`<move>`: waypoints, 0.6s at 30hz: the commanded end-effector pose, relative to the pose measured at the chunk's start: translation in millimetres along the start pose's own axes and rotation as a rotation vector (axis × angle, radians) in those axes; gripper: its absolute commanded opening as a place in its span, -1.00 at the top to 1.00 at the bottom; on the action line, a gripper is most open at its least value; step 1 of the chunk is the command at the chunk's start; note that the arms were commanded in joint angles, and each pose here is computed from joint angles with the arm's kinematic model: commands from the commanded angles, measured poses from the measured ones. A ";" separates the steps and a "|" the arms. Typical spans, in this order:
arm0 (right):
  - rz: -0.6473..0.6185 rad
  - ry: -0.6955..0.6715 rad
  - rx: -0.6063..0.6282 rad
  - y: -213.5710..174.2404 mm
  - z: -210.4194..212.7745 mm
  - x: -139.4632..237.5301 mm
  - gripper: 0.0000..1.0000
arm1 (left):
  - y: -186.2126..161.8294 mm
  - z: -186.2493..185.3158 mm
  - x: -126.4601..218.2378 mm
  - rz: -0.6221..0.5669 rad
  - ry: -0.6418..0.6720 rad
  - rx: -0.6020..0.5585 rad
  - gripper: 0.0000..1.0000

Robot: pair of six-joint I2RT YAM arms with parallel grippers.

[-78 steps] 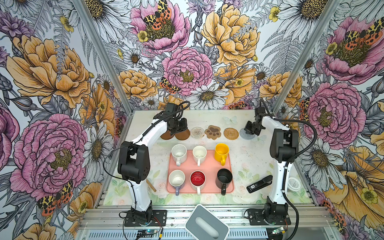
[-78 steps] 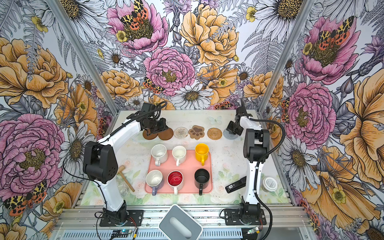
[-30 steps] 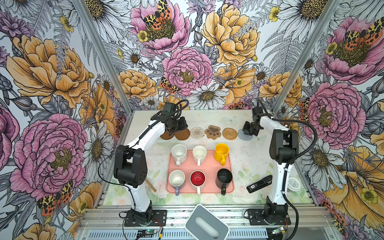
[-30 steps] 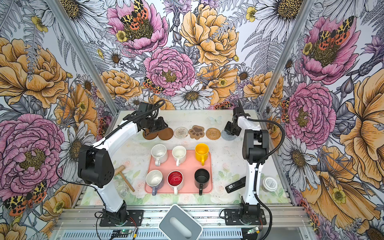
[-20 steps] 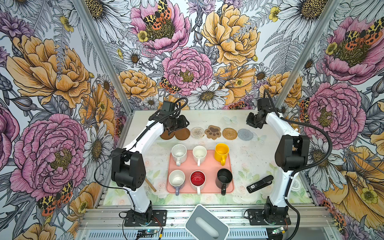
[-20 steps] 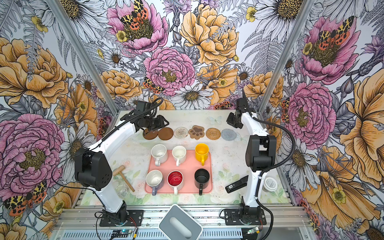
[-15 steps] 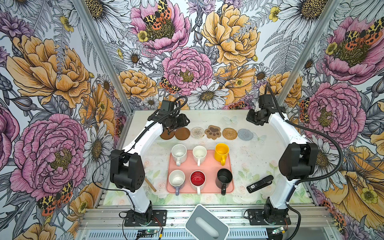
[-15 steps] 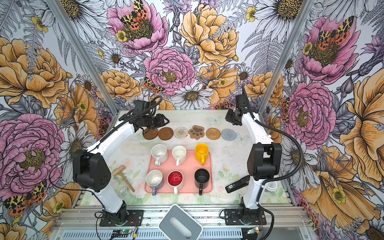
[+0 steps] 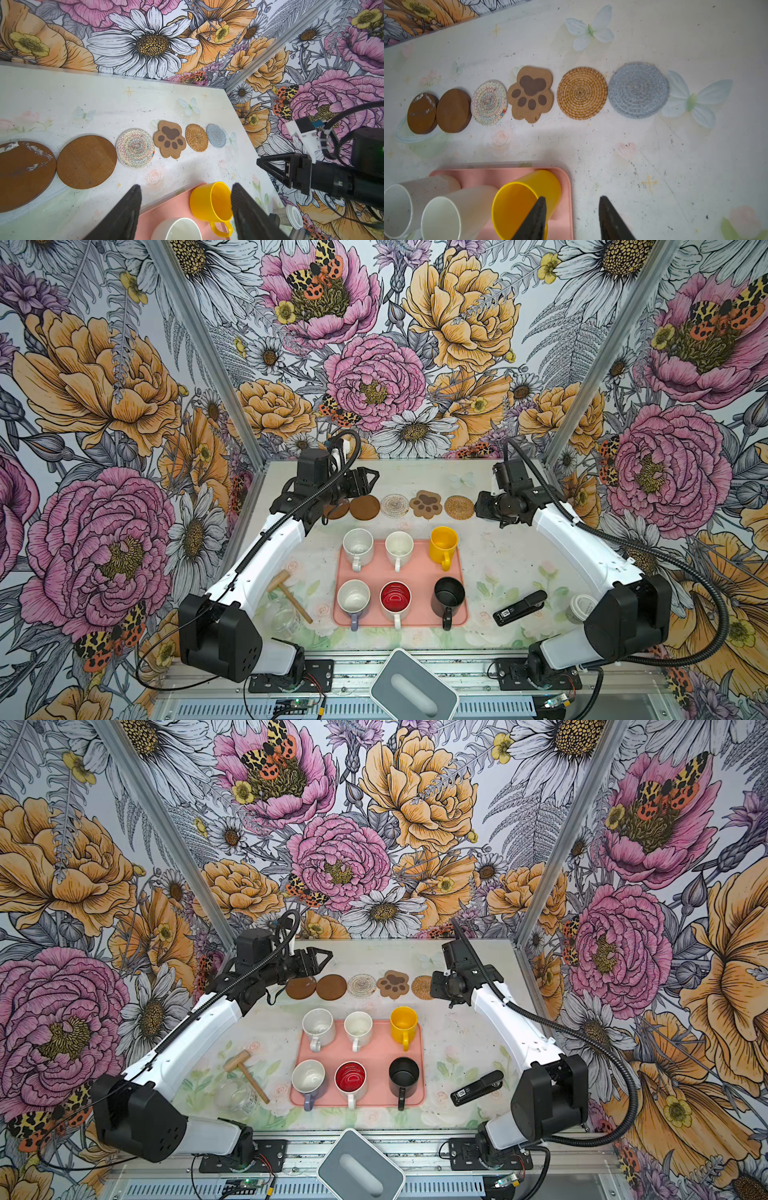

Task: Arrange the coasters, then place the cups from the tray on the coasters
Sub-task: 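Lift the right gripper toward the mugs on the pink tray while the left gripper rises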

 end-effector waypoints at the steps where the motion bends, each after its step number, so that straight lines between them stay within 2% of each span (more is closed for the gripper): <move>1: -0.063 -0.015 0.000 -6.6 10.1 20.8 0.08 | 3.3 -5.8 12.1 -0.070 -0.015 -0.067 -0.42; 14: -0.071 0.066 0.001 -90.5 61.0 49.1 -0.03 | 15.1 -21.5 60.0 -0.289 -0.048 -0.145 -0.57; 18: -0.022 0.096 0.020 -121.5 79.1 47.5 -0.03 | 19.9 -19.9 70.3 -0.340 -0.018 -0.146 -0.58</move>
Point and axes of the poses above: each gripper's point midway between its finger pads, its own x axis back along the fingers, its own z axis along the line the jaws close on, y = z × x, the point moved 2 cm from there along x, back along the fingers, and after that the axes turned 13 degrees about x, right-handed, at the moved point
